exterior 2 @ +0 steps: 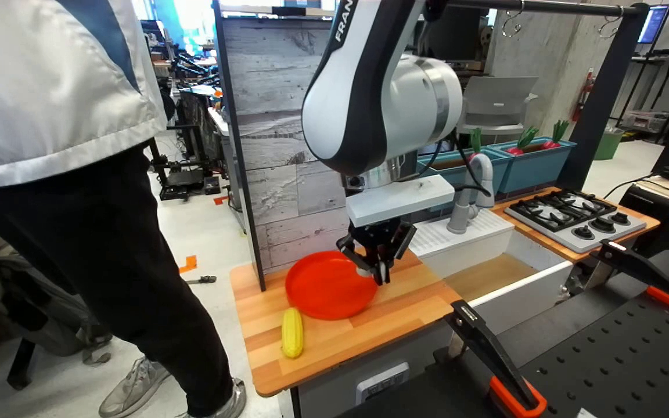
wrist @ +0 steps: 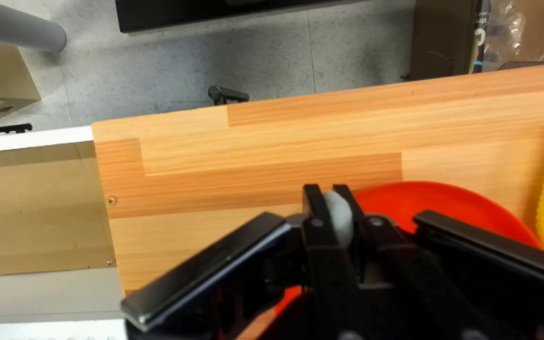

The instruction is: Pick the stuffed animal and put it on the plate

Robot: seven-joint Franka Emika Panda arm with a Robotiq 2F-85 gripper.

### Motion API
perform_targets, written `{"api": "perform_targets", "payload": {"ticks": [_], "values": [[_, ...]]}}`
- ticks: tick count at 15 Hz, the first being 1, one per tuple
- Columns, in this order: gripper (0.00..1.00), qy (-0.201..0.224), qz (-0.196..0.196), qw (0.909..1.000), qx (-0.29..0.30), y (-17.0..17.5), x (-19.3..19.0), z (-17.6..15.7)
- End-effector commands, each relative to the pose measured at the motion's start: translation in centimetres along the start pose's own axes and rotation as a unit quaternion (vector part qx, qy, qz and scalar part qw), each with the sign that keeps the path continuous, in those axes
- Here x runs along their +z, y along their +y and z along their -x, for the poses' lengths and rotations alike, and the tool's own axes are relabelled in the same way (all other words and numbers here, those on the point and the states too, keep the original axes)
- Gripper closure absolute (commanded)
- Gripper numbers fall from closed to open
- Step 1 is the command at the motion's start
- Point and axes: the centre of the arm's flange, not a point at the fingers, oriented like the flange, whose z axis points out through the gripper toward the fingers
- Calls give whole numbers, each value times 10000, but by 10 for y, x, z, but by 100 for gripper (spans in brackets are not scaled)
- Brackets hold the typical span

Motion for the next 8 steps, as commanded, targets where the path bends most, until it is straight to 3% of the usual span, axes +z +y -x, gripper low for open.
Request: {"api": "perform_targets", "payload": {"ticks": [1, 8], "values": [[98, 74, 64, 10000, 0, -9, 10, -22], [98, 269, 23, 9996, 40, -31, 17, -49]]}}
